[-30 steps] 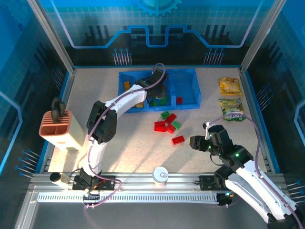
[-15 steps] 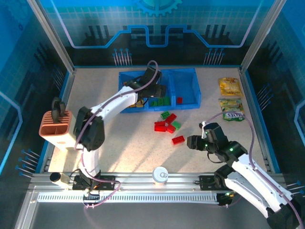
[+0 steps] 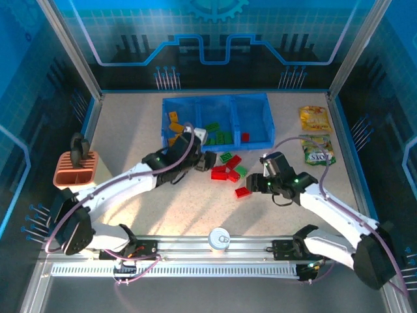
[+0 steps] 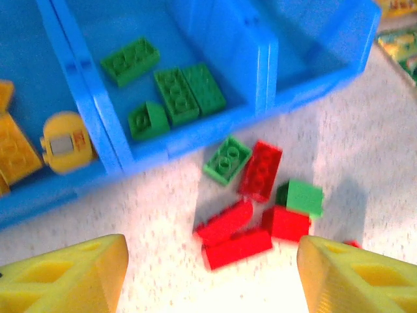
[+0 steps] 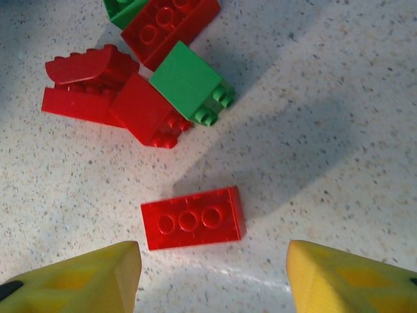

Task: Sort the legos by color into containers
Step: Pick up the lego from the center of the table.

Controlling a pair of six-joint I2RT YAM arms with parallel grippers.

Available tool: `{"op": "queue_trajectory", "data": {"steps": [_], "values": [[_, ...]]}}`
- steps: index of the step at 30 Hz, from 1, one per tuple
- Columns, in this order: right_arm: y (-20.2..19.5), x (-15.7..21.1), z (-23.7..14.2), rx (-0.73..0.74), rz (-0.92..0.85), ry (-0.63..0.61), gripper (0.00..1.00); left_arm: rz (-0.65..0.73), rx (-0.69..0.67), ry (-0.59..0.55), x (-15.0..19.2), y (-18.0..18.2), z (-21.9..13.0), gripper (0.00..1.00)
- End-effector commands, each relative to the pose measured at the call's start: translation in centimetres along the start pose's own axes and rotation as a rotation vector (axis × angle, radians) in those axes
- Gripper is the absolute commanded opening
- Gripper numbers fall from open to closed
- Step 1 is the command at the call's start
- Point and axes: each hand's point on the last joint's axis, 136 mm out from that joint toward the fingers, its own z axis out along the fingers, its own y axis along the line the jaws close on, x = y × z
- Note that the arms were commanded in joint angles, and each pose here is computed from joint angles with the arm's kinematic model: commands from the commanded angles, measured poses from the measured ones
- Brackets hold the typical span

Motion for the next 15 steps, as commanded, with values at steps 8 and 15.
{"op": "queue_trajectory", "data": {"steps": [8, 15], "values": [[1.7, -3.3, 3.6, -0.005, -0.011, 0.041, 0.60, -0.089, -0.011, 0.023, 7.1, 1.9, -2.1, 0.70], [2.1, -3.7, 6.4, 0.001, -0.006, 0.105, 0.59, -0.127, -0.022, 0.048, 10.5, 2.9, -2.9, 0.69]]}}
